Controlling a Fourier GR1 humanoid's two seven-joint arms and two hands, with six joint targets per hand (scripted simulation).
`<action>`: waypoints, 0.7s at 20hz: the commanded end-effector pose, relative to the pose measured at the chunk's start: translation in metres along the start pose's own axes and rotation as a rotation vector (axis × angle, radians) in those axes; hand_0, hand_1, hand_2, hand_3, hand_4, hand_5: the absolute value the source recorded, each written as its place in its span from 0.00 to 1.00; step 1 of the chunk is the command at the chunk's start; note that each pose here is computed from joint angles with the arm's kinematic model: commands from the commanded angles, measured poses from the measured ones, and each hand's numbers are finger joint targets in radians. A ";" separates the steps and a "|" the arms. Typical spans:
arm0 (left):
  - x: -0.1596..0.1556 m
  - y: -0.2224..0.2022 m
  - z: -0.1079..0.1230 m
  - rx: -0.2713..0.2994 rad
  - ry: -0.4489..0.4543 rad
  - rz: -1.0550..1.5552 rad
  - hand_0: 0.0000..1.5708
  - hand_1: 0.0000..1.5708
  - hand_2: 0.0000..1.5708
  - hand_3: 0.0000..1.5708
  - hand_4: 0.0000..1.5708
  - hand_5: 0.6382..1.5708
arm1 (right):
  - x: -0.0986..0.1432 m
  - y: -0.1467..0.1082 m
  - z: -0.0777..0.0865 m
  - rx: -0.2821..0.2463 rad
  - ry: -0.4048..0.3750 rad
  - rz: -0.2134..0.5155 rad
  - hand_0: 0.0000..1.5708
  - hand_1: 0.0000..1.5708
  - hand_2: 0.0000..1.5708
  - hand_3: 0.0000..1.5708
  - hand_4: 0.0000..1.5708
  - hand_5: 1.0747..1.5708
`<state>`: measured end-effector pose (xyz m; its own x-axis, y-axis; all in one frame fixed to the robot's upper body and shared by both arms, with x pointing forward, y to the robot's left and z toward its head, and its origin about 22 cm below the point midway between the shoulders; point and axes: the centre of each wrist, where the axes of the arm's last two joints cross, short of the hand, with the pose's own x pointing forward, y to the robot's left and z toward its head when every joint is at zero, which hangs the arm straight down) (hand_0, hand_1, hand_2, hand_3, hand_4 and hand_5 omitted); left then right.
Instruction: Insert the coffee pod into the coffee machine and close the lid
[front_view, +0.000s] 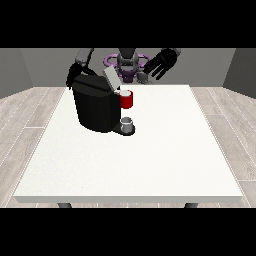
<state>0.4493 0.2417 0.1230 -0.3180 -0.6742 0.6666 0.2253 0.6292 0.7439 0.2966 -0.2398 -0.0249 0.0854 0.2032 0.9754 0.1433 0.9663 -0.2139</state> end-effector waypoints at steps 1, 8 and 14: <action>-0.039 -0.061 0.023 0.043 0.030 0.396 0.00 0.00 0.00 0.00 0.30 1.00 | -0.007 -0.001 0.009 -0.014 0.023 -0.045 0.00 0.00 0.00 0.00 0.00 1.00; -0.069 -0.156 0.067 -0.019 0.149 0.685 0.00 0.00 0.00 0.00 0.27 1.00 | 0.012 -0.005 0.002 0.106 -0.042 -0.047 0.00 0.00 0.00 0.00 0.00 1.00; -0.091 -0.152 0.097 -0.005 0.207 0.694 0.00 0.00 0.00 0.00 0.25 1.00 | 0.045 -0.031 -0.015 0.152 -0.083 0.021 0.00 0.00 0.00 0.00 0.16 1.00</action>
<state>0.3647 0.2317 -0.0503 0.0582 -0.2012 0.9778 0.3362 0.9262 0.1706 0.3013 -0.2472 0.0042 0.0383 0.1958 0.9799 0.0157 0.9804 -0.1965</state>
